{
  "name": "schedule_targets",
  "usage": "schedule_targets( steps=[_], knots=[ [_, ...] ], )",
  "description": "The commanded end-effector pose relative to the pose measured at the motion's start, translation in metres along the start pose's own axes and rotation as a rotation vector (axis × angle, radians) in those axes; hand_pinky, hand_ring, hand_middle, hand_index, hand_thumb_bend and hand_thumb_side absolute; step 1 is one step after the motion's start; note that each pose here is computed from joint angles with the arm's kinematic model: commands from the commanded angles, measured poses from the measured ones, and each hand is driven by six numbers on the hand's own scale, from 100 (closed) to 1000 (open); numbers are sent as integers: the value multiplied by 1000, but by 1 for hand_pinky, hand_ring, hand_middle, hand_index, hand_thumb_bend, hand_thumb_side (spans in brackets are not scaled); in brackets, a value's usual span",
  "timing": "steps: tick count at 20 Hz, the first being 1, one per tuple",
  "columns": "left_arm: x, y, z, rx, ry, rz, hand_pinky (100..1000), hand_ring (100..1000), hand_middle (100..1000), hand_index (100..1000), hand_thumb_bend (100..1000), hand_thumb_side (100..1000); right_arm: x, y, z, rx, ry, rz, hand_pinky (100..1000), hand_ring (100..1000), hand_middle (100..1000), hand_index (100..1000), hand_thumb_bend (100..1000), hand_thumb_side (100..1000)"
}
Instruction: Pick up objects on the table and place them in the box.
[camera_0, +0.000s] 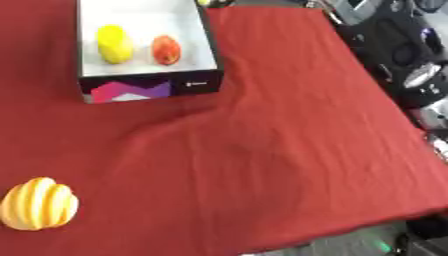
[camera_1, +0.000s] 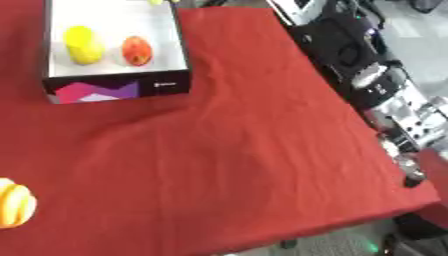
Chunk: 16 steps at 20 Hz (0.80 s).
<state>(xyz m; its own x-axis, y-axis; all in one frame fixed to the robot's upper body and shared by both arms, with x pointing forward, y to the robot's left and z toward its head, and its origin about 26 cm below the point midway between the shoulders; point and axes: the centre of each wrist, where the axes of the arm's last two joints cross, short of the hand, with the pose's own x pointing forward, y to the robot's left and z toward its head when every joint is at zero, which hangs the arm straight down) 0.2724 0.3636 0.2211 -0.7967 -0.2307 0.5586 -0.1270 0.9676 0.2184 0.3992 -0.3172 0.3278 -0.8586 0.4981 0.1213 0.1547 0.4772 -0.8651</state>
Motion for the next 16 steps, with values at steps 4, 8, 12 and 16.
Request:
schedule_targets(
  steps=[4,8,12,16],
  knots=[
    [12,5,-17,14,-80,-1,859,881,784,814,100,617,-31,-29,8,-46,92,64,686,564,425,606,219,174],
    [16,3,-26,17,-137,22,858,879,784,813,100,615,-45,-37,10,-45,99,121,707,577,437,610,273,239],
    [19,2,-35,22,-192,40,858,855,784,813,100,614,-57,-35,16,-6,118,183,721,585,445,615,274,288],
    [22,-1,-41,12,-225,63,859,855,784,812,100,613,-66,-26,16,28,129,234,729,592,451,620,283,324]
  ],
)
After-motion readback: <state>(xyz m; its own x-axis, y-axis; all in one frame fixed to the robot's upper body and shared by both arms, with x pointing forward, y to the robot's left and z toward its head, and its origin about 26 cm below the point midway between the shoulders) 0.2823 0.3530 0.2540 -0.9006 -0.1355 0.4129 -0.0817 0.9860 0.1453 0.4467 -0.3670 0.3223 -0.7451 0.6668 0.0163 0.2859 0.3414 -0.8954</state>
